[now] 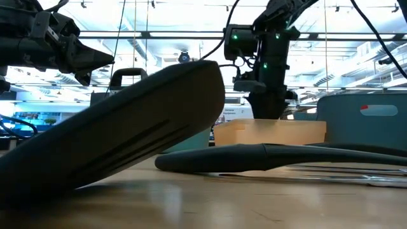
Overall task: Pick & Place Kitchen Items
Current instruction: Adjust the orange bin
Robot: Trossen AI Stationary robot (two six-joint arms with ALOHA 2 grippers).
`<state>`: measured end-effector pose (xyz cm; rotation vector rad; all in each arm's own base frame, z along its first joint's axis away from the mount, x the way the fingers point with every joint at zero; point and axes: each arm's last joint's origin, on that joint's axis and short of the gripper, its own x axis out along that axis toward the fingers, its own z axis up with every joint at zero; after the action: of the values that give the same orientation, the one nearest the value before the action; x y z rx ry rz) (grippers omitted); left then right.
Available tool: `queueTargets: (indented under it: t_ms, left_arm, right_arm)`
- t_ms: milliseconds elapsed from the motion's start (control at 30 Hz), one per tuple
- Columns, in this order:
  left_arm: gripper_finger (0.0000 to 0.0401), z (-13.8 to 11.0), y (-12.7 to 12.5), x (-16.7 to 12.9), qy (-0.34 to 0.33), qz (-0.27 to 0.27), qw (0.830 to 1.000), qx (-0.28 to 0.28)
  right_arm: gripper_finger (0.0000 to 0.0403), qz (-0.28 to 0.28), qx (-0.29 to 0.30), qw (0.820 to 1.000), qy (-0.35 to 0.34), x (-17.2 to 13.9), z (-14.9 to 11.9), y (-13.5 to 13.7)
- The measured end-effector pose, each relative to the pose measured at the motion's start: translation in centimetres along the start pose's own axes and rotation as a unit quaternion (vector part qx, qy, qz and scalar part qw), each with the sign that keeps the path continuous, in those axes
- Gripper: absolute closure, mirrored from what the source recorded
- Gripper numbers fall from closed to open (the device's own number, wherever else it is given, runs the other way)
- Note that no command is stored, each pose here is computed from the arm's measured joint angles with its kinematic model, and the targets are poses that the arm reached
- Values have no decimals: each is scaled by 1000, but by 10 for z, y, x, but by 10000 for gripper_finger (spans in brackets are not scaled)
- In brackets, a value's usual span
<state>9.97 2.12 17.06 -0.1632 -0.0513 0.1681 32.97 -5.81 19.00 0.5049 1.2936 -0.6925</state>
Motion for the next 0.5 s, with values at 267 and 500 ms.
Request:
queueTargets:
  t_ms: [267, 500]
  left_arm:
    - [387, 0, 0, 0, 1, 0, 1000, -1]
    - [387, -1, 0, 0, 3, 0, 1000, 1]
  right_arm:
    - [253, -104, -81, 988, -78, -66, 3, 0]
    - [357, 4, -251, 958, -141, -112, -29, 12]
